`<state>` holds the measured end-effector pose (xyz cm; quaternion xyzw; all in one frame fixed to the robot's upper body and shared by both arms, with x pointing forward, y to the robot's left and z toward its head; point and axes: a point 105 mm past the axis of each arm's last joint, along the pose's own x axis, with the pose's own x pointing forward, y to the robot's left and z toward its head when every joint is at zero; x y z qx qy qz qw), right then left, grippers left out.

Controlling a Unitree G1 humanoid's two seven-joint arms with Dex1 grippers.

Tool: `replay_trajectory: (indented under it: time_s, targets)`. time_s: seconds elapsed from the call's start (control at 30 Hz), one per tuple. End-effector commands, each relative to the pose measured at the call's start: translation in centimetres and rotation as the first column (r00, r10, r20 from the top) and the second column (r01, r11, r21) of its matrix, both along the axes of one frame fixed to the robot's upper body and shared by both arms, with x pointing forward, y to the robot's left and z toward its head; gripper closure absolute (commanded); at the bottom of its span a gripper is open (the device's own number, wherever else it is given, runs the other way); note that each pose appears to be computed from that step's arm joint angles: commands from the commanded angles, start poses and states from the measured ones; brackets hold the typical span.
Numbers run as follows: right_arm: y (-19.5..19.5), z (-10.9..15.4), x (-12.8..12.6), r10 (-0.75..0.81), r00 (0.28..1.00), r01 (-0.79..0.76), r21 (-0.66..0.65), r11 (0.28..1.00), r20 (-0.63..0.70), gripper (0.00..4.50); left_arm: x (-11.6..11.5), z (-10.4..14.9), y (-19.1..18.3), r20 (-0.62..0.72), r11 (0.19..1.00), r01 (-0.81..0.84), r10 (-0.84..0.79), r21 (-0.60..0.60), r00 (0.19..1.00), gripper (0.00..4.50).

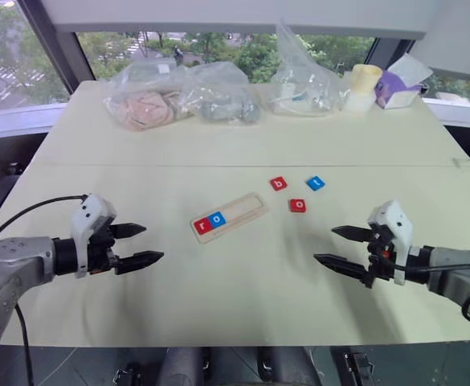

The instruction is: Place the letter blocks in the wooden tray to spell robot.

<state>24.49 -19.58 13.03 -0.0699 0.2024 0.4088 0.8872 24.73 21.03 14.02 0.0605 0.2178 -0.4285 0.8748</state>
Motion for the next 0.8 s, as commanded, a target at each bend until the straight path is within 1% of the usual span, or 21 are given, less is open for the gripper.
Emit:
replay_trajectory:
  time_s: [0.03,0.07,0.13,0.27,0.47,0.6,0.7,0.77,0.8]
  targets:
    - [0.1,0.8,0.5,0.011,0.999,-0.011,-0.003,1.000,0.044,0.04,-0.8,0.7,-0.6,0.000,0.999,0.029,-0.029,-0.023,1.000,0.00]
    - [0.2,0.8,0.6,0.013,0.999,-0.013,-0.003,1.000,0.044,0.04,-1.0,0.7,-0.6,-0.010,0.999,0.034,-0.034,-0.024,0.999,0.00]
    - [0.2,0.8,0.6,0.018,0.999,-0.017,-0.004,1.000,0.044,0.04,-0.5,0.8,-0.5,0.016,0.999,-0.002,0.002,-0.032,1.000,0.00]
    - [0.4,0.6,0.7,0.029,0.999,-0.029,-0.008,1.000,0.043,0.04,-0.6,1.2,-0.8,0.019,0.998,-0.003,0.004,-0.061,1.000,0.00]
    - [0.5,0.4,0.8,0.032,0.999,-0.032,-0.011,0.999,0.043,0.04,0.4,1.7,-0.7,0.082,0.998,-0.059,0.061,-0.034,0.995,0.00]
    - [0.2,0.5,1.1,0.038,0.998,-0.037,-0.024,0.999,0.047,0.04,1.2,2.6,-0.1,0.141,0.998,-0.068,0.067,-0.002,0.988,0.00]
    - [0.0,1.2,1.4,0.041,0.997,-0.039,-0.030,0.999,0.063,0.04,1.5,3.0,0.1,0.153,0.998,-0.036,0.028,0.050,0.988,0.00]
    - [0.0,1.7,1.3,0.046,0.996,-0.044,-0.027,0.999,0.070,0.04,1.7,3.1,-0.4,0.153,0.998,0.013,-0.023,0.066,0.988,0.00]
    - [0.3,1.9,1.3,0.054,0.996,-0.052,-0.026,0.998,0.076,0.04,1.9,2.7,-0.9,0.148,0.996,0.049,-0.060,0.081,0.987,0.00]
